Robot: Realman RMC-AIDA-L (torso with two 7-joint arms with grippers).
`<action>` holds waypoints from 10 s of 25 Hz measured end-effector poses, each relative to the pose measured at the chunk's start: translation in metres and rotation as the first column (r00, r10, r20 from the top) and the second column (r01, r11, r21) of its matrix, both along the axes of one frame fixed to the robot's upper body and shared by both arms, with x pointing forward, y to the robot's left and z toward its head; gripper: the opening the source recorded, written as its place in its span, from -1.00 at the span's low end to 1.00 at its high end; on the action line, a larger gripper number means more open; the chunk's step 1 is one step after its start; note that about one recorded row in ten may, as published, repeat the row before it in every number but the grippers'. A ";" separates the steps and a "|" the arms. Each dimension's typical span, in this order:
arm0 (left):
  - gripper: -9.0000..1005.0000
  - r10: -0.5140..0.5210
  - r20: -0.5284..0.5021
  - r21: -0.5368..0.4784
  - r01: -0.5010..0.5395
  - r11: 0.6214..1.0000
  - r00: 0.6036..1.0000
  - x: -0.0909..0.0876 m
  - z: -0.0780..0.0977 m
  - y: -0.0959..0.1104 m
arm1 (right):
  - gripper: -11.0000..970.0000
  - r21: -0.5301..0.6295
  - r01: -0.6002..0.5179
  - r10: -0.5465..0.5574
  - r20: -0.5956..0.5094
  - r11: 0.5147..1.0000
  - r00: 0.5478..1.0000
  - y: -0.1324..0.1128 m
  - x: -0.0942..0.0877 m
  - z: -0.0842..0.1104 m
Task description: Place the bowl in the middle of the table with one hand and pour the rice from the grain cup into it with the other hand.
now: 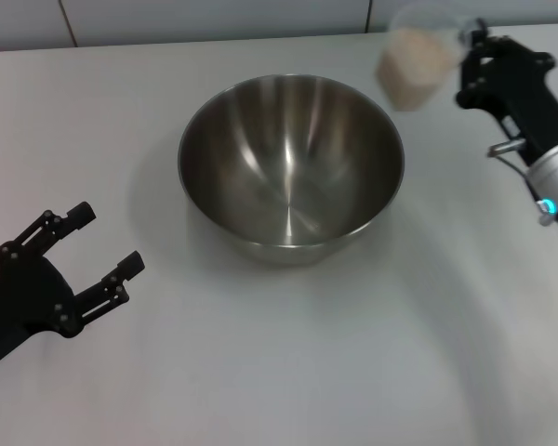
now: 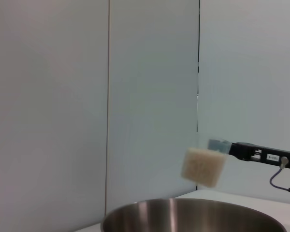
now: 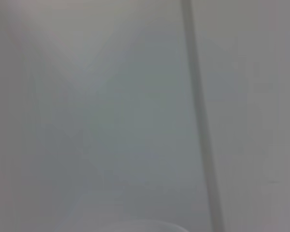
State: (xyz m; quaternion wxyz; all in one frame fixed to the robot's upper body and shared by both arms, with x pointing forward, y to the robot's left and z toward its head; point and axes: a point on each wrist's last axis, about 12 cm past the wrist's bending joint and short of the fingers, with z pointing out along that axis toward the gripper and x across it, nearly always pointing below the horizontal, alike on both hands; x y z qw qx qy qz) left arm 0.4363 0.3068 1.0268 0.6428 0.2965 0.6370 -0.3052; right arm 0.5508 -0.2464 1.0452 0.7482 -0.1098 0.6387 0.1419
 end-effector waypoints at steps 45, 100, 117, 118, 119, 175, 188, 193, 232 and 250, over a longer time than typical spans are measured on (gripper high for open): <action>0.66 0.013 -0.013 0.009 -0.012 1.000 1.000 -0.004 -0.002 0.003 | -0.96 -0.886 0.319 0.505 0.456 0.338 0.733 0.080 0.000 0.011; 0.66 -0.003 -0.007 -0.007 0.003 1.000 1.000 -0.007 -0.002 0.001 | -0.94 -0.026 -0.336 0.336 0.011 0.942 0.942 0.073 -0.003 0.010; 0.66 -0.007 -0.003 -0.013 0.007 1.000 1.000 -0.009 -0.001 0.002 | -0.91 0.051 -0.094 0.094 0.012 0.994 0.996 0.026 0.001 0.006; 0.66 -0.008 -0.003 -0.014 0.008 1.000 1.000 -0.009 -0.001 0.002 | -0.91 0.051 -0.094 0.094 0.012 0.994 0.996 0.026 0.001 0.006; 0.66 -0.008 -0.003 -0.014 0.008 1.000 1.000 -0.009 -0.001 0.002 | -0.91 0.054 -0.060 0.060 0.012 0.997 0.998 0.018 0.001 0.005; 0.66 -0.015 -0.007 -0.037 0.015 0.999 1.000 -0.028 -0.002 0.007 | -0.68 -0.090 0.166 -0.187 -0.344 0.982 0.920 -0.026 -0.016 -0.051; 0.66 -0.013 -0.007 -0.042 0.012 0.999 1.000 -0.029 -0.002 0.008 | 0.31 -0.082 0.142 -0.160 -0.272 0.986 0.949 -0.032 -0.035 -0.050; 0.66 -0.011 -0.008 -0.043 0.011 0.999 1.000 -0.030 -0.002 0.008 | 0.42 -0.087 0.150 -0.168 -0.268 0.985 0.949 -0.035 -0.037 -0.050; 0.65 -0.064 -0.001 -0.013 0.064 0.998 0.998 -0.015 0.003 0.007 | 0.55 -0.103 -0.590 0.559 -0.225 0.801 0.798 -0.069 -0.057 0.007; 0.65 -0.090 -0.014 -0.017 0.090 0.996 0.996 -0.018 0.003 0.006 | 0.55 -0.151 -0.636 0.595 -0.246 0.756 0.765 -0.078 -0.049 0.019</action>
